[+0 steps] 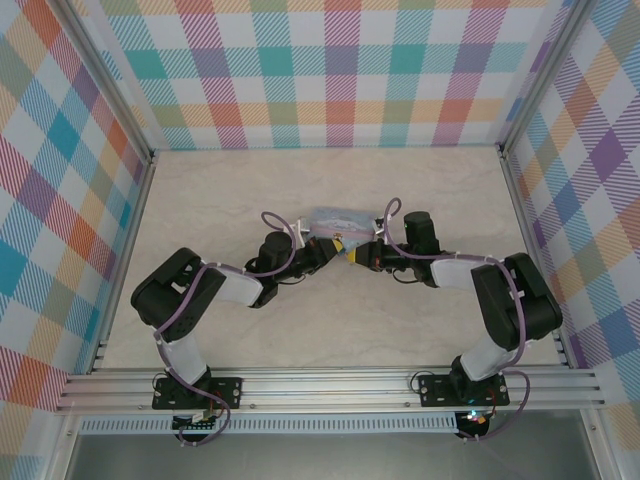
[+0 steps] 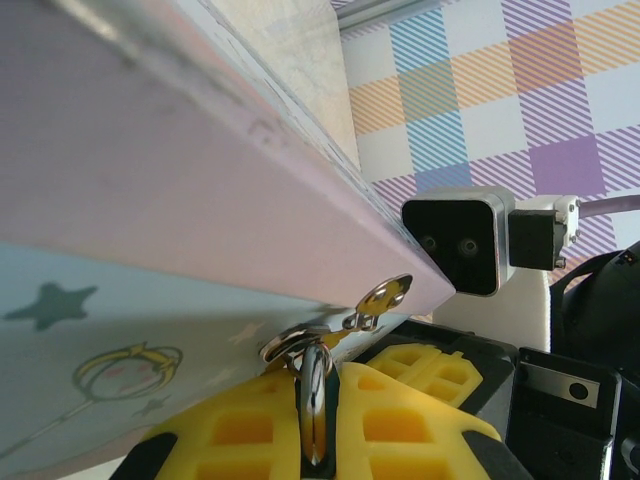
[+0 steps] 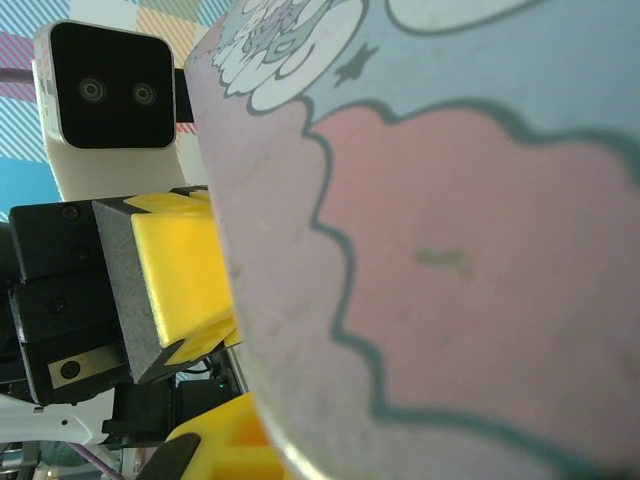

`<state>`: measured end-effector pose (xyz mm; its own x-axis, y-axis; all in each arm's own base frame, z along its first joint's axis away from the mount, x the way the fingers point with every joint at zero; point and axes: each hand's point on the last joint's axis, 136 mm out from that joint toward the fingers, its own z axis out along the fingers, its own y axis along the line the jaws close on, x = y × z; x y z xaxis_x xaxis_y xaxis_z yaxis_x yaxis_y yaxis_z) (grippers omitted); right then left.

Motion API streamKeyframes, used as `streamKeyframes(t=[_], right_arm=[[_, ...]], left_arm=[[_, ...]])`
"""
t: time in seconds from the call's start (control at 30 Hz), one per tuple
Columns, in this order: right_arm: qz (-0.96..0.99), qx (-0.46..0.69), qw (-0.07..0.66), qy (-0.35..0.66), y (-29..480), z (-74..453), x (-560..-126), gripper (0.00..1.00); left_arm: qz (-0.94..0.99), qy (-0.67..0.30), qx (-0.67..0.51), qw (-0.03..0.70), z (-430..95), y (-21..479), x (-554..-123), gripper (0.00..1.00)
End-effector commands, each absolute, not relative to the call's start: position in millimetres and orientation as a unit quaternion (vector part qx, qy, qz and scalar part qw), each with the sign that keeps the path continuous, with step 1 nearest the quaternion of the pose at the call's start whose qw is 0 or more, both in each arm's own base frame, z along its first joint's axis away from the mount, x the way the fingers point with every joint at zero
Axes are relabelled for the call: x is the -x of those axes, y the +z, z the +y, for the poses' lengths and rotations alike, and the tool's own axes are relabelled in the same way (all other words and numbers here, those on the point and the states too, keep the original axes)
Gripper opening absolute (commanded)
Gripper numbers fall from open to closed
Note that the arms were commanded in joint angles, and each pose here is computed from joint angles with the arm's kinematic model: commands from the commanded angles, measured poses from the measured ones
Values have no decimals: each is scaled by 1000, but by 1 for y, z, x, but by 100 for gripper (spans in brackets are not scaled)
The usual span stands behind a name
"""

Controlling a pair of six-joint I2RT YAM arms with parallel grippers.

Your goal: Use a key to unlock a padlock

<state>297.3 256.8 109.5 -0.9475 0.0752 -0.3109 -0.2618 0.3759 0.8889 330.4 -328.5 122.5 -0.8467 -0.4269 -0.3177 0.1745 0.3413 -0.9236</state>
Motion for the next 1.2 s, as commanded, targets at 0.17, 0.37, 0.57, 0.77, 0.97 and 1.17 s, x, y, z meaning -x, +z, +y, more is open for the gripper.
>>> streamKeyframes(t=[0.17,0.37,0.57,0.77,0.97,1.17], right_arm=[[797,73,175,574,119,263,-311,4],[787,77,192,582,120,266,-319,4],[765,72,197,609,119,265,-325,4],[764,67,194,611,116,262,-329,4],[760,72,198,614,121,261,-336,4],[762,63,208,610,122,251,-346,4]], left_arm=[[727,-626,44,278,-349,165,-325,0],[715,-643,51,271,-351,173,-323,0],[704,-656,54,268,-351,182,-321,0],[713,-649,44,262,-352,173,-318,0],[721,-645,16,252,-358,165,-313,0],[729,-639,-1,246,-359,158,-307,0]])
